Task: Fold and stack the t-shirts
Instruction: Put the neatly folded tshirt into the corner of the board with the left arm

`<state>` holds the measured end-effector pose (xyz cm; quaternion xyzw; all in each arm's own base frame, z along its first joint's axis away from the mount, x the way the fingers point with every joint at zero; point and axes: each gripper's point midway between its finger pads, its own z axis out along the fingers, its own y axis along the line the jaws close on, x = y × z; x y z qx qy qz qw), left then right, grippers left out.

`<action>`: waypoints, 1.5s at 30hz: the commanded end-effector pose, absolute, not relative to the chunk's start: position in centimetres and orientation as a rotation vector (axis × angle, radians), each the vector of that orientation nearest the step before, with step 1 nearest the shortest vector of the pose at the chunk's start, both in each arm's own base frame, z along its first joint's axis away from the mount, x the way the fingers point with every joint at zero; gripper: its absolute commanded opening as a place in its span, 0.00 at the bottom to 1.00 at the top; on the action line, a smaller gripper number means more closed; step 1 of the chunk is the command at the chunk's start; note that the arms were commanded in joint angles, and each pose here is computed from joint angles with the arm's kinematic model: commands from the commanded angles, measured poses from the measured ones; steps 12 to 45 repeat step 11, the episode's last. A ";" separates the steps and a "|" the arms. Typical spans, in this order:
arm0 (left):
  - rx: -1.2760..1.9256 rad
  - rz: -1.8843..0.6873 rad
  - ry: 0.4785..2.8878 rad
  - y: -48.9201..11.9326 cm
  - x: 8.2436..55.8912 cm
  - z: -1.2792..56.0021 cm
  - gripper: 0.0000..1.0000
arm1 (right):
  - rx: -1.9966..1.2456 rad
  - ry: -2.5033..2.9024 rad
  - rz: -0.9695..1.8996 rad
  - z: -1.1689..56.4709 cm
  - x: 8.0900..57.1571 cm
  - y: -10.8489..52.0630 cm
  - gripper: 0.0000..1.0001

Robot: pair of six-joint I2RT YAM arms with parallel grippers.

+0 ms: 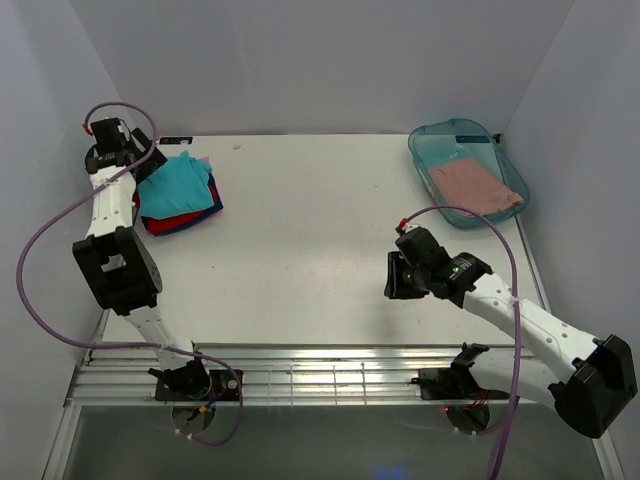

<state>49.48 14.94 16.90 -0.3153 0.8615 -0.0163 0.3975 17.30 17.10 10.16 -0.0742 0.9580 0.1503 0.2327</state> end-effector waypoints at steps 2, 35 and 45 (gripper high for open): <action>-0.755 0.024 1.824 14.2 47.7 32.1 0.98 | -0.180 2.504 0.369 14.7 20.0 17.3 0.38; -0.453 -0.178 1.899 -2.8 40.1 32.2 0.98 | -0.175 2.446 0.317 19.5 22.5 17.9 0.33; -0.453 -0.178 1.899 -2.8 40.1 32.2 0.98 | -0.175 2.446 0.317 19.5 22.5 17.9 0.33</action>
